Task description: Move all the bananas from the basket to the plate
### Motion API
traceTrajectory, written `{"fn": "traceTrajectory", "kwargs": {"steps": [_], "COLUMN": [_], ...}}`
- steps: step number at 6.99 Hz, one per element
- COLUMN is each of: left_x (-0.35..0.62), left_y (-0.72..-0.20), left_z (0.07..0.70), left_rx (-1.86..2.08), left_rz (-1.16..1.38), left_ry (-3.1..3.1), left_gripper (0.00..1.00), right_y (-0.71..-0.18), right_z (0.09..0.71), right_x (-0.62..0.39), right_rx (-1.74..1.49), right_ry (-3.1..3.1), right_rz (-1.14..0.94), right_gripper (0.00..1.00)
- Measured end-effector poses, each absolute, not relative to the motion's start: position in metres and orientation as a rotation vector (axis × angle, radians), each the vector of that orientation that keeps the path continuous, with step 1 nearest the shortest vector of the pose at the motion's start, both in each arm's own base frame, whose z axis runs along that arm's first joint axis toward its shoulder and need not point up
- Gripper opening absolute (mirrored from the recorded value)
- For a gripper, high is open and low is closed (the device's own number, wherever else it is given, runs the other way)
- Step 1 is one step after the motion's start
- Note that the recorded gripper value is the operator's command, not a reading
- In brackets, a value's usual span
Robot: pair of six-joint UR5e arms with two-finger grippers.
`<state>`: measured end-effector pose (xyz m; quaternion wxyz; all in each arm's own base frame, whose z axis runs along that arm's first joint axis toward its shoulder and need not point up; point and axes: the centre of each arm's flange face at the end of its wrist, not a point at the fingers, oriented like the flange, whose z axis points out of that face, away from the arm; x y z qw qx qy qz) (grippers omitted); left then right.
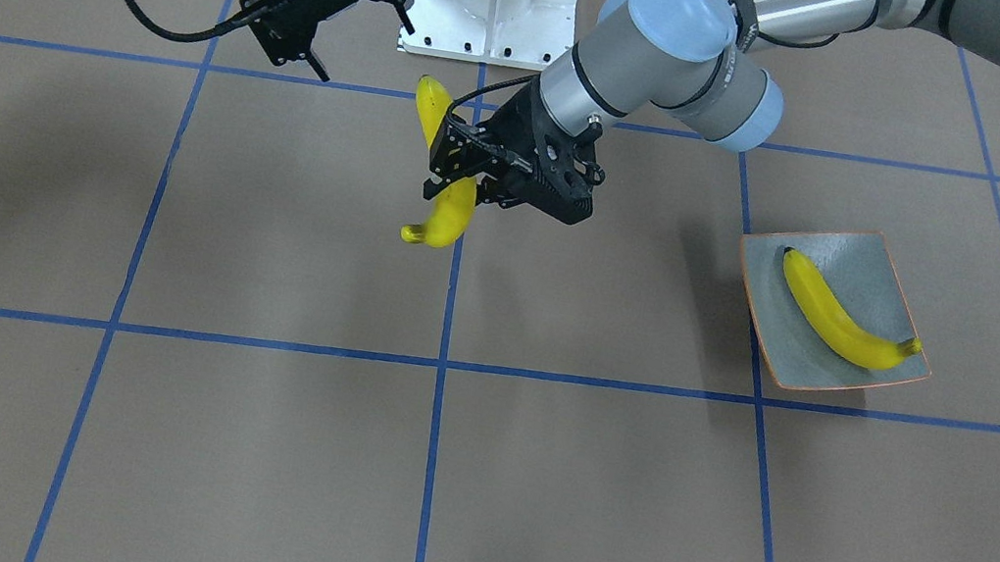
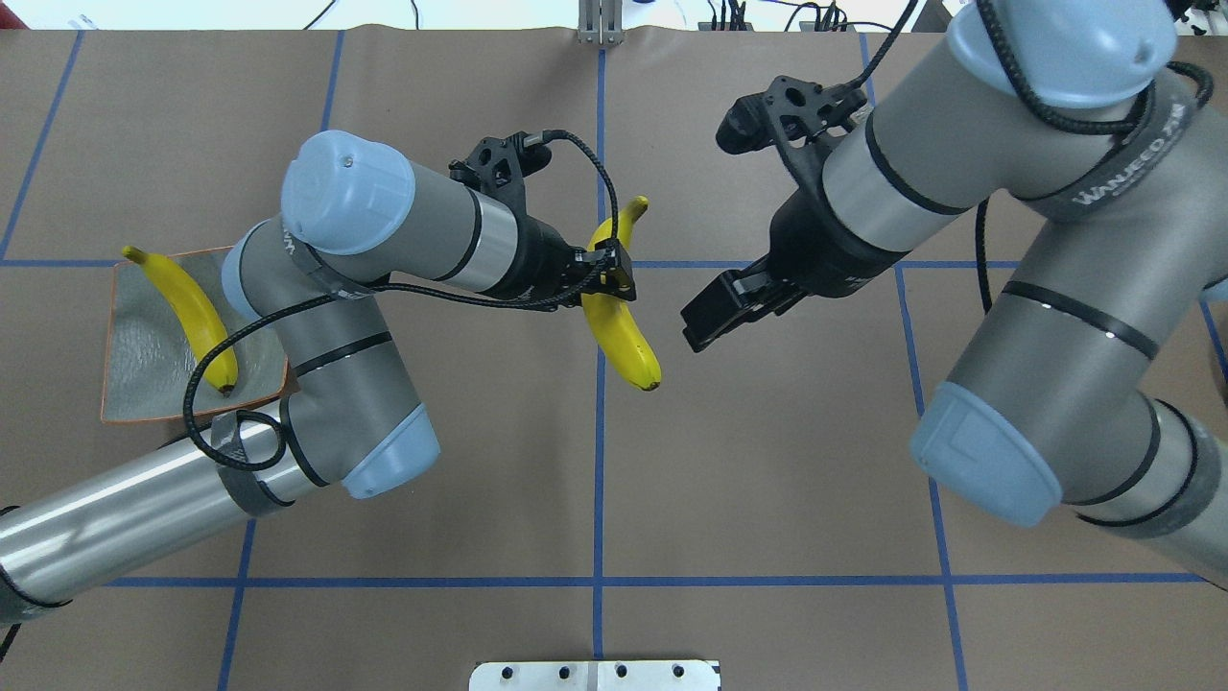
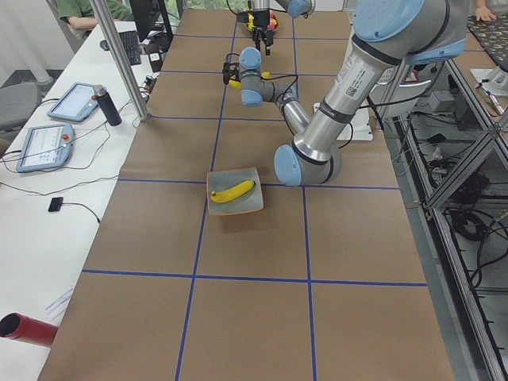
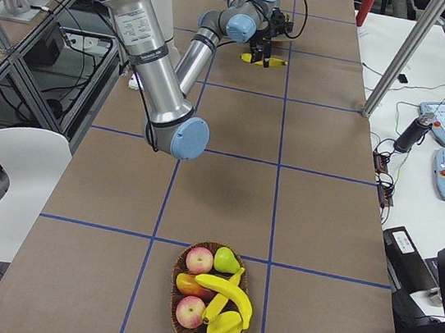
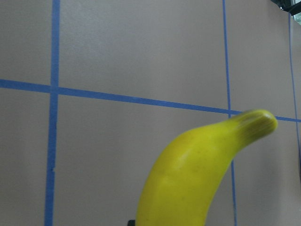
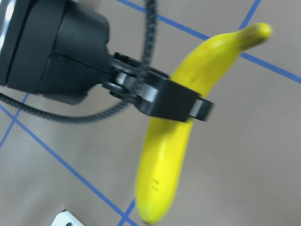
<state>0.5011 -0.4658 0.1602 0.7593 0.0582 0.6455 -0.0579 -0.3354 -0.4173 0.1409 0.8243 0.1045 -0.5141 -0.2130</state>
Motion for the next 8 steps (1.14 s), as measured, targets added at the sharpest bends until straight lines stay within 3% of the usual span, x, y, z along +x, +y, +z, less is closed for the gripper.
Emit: {"fn": "traceTrajectory", "kwargs": {"steps": [4, 8], "left_x": [0.327, 0.256], "left_y": [-0.536, -0.544], "left_z": [0.304, 0.424], "left_rx": [0.027, 0.038], "left_rz": [-0.124, -0.133], "left_ry": [1.306, 1.186], "left_gripper": [0.0, 0.0], "right_y": [-0.458, -0.474], "right_z": [0.227, 0.251], "right_x": [-0.279, -0.276], "right_rx": [0.105, 0.077], "right_ry": [-1.024, -0.989], "right_rz": [-0.295, -0.255], "right_gripper": [1.0, 1.0]}}
